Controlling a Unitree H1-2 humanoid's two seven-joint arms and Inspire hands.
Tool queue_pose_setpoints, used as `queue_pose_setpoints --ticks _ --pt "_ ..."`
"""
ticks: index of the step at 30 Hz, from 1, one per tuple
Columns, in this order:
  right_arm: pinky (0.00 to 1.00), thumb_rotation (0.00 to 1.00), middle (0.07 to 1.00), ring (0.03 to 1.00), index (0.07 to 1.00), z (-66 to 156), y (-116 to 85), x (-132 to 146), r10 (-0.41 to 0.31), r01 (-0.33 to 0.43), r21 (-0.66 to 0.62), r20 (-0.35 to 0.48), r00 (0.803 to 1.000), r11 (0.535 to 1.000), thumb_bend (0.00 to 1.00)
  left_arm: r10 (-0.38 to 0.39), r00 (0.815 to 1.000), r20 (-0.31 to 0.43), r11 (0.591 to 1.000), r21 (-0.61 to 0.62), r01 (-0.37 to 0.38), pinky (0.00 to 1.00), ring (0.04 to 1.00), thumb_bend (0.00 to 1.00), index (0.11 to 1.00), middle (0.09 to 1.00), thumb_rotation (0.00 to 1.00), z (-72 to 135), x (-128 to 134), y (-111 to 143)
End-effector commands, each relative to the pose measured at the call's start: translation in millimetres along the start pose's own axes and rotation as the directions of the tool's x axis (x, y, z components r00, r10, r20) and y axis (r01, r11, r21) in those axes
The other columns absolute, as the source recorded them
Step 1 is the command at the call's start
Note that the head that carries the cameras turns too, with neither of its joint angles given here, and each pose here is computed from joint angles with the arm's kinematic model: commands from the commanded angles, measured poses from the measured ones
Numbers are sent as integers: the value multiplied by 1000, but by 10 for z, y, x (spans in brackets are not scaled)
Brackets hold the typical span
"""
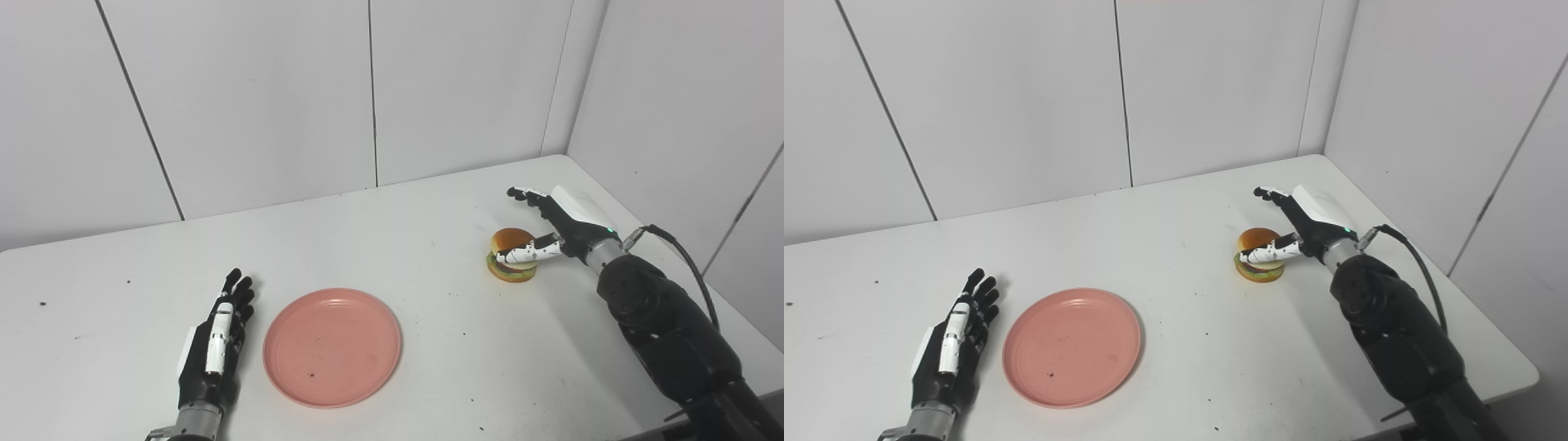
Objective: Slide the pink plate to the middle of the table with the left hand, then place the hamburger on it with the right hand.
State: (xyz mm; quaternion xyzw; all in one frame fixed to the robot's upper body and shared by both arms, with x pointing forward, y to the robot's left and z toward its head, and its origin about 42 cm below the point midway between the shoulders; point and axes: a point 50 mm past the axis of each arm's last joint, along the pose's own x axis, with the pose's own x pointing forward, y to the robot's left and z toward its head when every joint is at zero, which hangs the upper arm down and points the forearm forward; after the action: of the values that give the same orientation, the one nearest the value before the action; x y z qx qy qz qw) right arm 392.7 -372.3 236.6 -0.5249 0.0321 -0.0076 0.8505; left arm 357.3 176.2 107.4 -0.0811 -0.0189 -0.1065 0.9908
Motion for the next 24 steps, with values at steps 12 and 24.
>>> queue_pose_setpoints --ticks 12,24 --pt "762 391 868 848 866 76 -62 71 30 -30 -96 0 1000 995 863 12 999 -45 1000 -11 -12 998 979 266 940 961 1000 -152 -119 31" --pt "681 209 840 796 845 42 125 145 72 -74 -182 -17 997 981 755 4 999 -49 1000 -17 -4 1000 988 262 949 970 1000 -150 -140 19"
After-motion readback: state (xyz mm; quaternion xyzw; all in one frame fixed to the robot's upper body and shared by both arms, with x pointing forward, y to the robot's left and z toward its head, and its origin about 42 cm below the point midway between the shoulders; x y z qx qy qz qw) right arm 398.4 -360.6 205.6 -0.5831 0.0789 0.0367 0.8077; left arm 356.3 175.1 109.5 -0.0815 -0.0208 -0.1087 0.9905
